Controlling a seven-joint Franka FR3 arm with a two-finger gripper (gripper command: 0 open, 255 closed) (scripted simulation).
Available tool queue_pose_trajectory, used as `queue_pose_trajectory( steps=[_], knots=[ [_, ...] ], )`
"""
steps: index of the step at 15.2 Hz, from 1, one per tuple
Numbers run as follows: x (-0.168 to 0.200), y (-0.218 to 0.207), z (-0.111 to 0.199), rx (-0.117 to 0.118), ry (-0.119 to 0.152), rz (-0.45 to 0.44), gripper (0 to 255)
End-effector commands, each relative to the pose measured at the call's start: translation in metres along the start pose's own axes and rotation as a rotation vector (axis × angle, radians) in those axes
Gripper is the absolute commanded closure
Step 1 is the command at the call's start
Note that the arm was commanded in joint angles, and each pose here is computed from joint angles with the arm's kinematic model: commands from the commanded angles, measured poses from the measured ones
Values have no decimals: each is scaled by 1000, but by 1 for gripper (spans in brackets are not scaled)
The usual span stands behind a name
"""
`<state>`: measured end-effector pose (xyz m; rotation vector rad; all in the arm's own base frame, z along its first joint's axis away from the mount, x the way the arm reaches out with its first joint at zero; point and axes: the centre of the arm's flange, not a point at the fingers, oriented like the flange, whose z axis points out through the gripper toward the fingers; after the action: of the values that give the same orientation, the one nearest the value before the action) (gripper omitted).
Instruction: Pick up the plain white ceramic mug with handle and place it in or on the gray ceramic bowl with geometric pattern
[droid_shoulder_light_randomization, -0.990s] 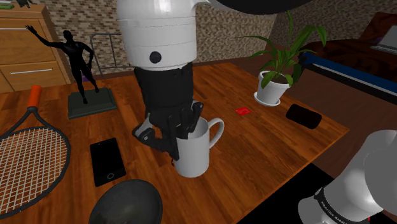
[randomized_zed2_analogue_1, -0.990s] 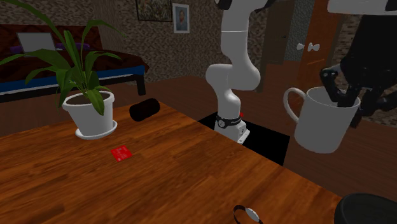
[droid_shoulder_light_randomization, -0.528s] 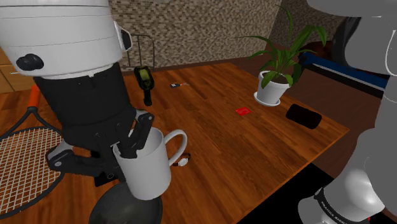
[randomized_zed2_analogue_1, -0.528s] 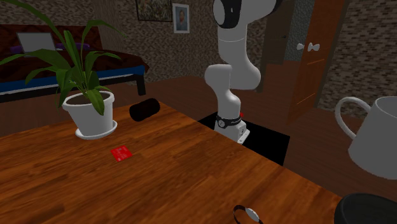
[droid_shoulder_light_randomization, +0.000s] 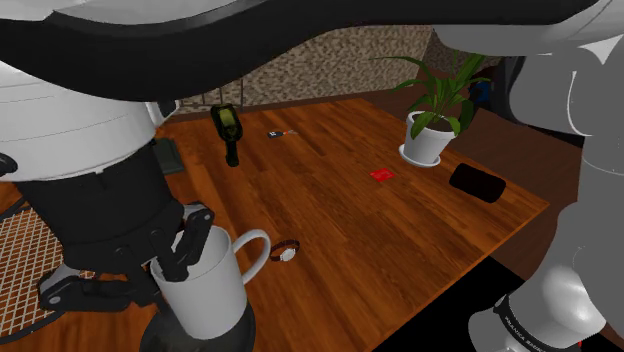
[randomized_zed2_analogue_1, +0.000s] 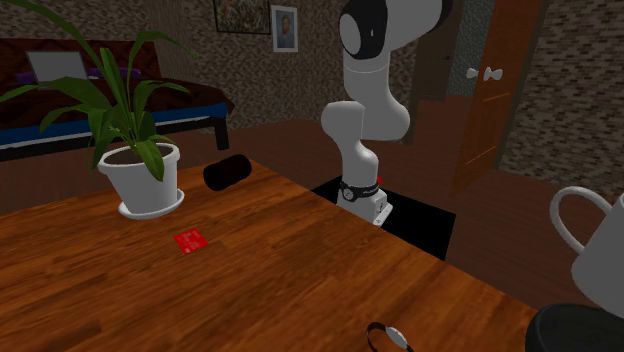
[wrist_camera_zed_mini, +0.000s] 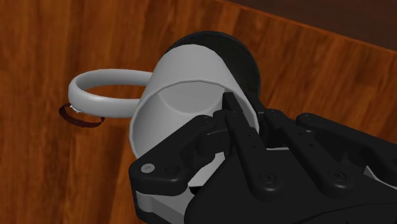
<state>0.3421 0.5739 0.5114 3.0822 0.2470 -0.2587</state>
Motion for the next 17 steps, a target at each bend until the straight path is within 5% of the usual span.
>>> queue_pose_trajectory(
  steps=[1,11,17],
  knots=[
    [1,0,11,0,0,0,255],
    [10,-1,62,0,0,0,255],
    [10,-1,62,0,0,0,255]
  ],
)
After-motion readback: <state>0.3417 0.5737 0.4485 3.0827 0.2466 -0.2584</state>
